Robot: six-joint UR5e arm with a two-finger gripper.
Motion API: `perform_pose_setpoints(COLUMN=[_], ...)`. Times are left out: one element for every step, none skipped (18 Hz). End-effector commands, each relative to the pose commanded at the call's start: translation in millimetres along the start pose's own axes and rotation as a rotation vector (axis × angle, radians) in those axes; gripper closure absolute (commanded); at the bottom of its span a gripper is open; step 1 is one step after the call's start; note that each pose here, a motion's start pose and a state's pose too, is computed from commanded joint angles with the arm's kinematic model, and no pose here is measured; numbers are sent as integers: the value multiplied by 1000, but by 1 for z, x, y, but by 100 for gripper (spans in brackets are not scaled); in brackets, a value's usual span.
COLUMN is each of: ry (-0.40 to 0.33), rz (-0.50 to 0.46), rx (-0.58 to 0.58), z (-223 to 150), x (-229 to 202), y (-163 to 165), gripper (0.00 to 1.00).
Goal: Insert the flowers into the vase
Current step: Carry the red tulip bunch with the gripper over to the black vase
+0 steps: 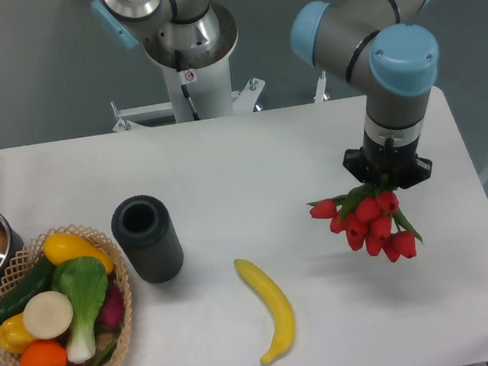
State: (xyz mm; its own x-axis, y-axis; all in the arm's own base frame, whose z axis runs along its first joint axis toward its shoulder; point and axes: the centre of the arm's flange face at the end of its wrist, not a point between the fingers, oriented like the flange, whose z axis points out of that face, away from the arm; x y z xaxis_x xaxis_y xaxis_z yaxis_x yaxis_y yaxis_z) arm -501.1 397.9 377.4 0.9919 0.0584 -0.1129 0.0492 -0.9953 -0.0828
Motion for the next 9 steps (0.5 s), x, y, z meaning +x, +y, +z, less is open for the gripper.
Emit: perform_pose_setpoints(ry=[2, 4, 7, 25, 38, 44, 64, 88, 99], rz=[0, -3, -5, -24, -55, -78, -82, -77, -62], rx=[10, 32, 70, 121, 170, 212, 262, 320, 377], z=[-2, -8, -18, -25, -34, -47, -55, -65, -80], x=[1, 5, 11, 16, 19, 25, 31, 39, 53], y=[0, -4, -9, -13, -17, -19, -23, -26, -30], gripper=[100, 100, 100, 100, 100, 100, 100, 100, 100])
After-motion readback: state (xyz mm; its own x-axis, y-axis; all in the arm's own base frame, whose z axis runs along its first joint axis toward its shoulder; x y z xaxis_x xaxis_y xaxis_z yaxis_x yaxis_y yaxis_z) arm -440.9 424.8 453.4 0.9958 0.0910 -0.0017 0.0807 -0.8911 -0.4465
